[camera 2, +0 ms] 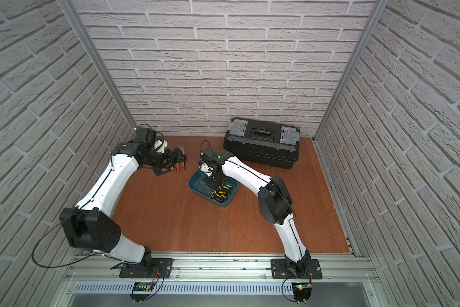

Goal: Put the file tool into the storage box
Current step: Place the file tool in the storage box.

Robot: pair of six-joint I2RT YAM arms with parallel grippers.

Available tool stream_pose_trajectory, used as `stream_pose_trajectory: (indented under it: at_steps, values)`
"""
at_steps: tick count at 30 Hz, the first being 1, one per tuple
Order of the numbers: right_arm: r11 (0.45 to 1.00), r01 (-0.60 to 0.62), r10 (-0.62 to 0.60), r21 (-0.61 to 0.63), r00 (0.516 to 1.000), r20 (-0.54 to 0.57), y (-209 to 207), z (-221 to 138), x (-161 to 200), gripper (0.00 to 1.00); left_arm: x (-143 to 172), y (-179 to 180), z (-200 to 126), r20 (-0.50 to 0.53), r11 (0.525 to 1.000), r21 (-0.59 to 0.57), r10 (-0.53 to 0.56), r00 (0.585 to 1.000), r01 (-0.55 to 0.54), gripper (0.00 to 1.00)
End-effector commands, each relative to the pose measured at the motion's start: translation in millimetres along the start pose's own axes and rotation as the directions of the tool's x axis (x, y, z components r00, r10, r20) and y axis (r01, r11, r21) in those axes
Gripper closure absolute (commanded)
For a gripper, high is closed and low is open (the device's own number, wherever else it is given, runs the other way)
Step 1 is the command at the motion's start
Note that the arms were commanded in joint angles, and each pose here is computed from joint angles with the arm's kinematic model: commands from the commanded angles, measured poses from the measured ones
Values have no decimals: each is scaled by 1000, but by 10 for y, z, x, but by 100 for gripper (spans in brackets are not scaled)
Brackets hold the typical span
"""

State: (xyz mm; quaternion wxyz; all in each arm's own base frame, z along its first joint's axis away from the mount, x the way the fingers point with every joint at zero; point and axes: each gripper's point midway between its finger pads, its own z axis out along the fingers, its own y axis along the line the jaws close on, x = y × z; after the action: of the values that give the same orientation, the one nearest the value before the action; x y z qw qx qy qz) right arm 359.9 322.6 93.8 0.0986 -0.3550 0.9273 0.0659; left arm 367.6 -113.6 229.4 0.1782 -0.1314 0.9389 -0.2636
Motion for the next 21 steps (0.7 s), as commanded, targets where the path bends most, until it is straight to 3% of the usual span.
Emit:
stream_pose_trajectory:
  at_steps: [1,6,14,21]
  values:
    - [995,57,-58,82,998,10,-161,-75,-71,87,-113,-92,22,10,1000,20,15,1000,-15,2]
    - [979,67,-70,191,998,4,-437,-81,-96,86,-204,-139,144,-15,1000,14,20,1000,-20,2]
    - [933,165,-142,319,985,-93,-691,26,-16,87,-275,-135,322,-39,1000,-1,18,999,-18,2]
    - [914,206,-176,350,978,-114,-766,79,-21,87,-306,-132,375,-45,1000,-4,14,999,-14,2]
